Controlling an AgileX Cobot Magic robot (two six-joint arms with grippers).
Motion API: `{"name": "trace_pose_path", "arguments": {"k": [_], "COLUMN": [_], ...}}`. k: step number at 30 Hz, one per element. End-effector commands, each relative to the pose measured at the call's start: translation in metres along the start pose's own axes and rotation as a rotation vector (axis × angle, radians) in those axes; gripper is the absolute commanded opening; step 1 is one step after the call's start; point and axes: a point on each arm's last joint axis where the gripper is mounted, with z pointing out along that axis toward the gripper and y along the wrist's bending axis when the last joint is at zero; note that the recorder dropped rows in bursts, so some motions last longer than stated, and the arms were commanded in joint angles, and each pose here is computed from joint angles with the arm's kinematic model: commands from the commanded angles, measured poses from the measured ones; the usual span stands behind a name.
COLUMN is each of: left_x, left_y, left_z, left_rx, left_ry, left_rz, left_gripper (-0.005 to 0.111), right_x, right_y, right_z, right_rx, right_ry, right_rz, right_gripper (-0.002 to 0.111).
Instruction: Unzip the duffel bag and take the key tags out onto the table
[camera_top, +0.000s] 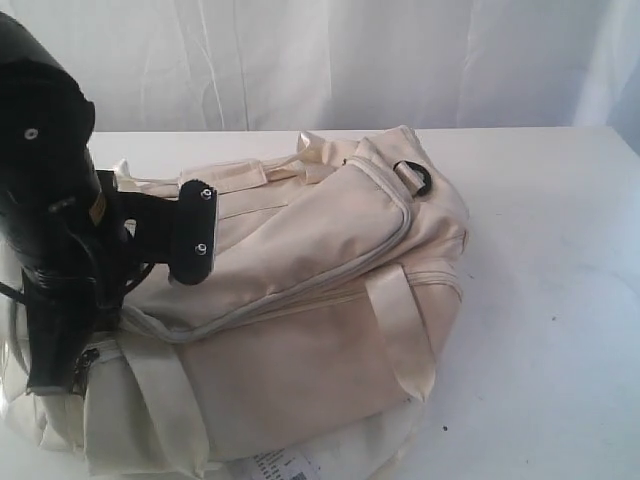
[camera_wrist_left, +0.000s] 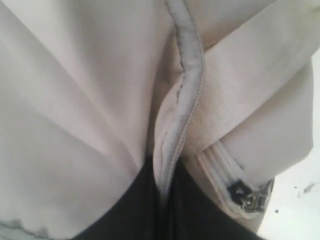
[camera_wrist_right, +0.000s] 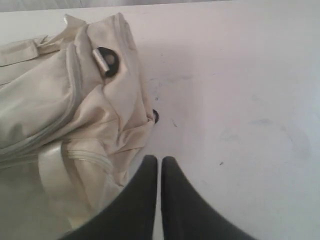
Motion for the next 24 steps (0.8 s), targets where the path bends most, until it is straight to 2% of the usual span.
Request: {"name": "trace_pose_path", "arguments": {"k": [1,4,7,8,10,12,17,20,24], "left_x": [-0.001,-0.001,0.002,0.005,0.008,0.011,0.021,0.023,0.022], "left_y": [-0.008,-0.009,-0.011,-0.012,-0.012,-0.010,-0.010,-0.010,-0.012], "left_z": [-0.008,-0.011,-0.017,-0.020,-0.030,-0.048,-0.083,-0.085,-0.073], "left_rx": [0.043,0.041,0.044,0.042,0.023,-0.012,-0.071,-0.064,-0.067], "left_ry": [-0.083,-0.101,-0.108,-0.109,-0.135,-0.199,-0.323,-0.339,-0.315], "left_rz": [-0.094,-0.186,-0.204,-0.208,-0.247,-0.320,-0.452,-0.541,-0.534], "left_gripper": [0.022,0.052,0.078,0.084,0.087,0.085,0.076,0.061,0.033], "right_x": [-0.011,-0.024,-0.046,-0.054,-0.072,-0.087,-0.102,-0.106,-0.107], "right_y": [0.010,0.016,0.020,0.021,0.023,0.026,0.039,0.053,0.072], "right_z": [0.013,0.024,0.042,0.047,0.064,0.085,0.150,0.190,0.246], "right_rx": [-0.122,-0.189,-0.252,-0.265,-0.307,-0.358,-0.417,-0.449,-0.486], "right_ry": [-0.006,-0.007,-0.041,-0.066,-0.092,-0.072,0.038,0.077,0.167], "right_rz": [-0.006,-0.007,0.003,-0.012,-0.018,-0.016,-0.042,-0.095,-0.072], "right_gripper": [0.017,0.035,0.053,0.059,0.067,0.071,0.071,0.071,0.070]}}
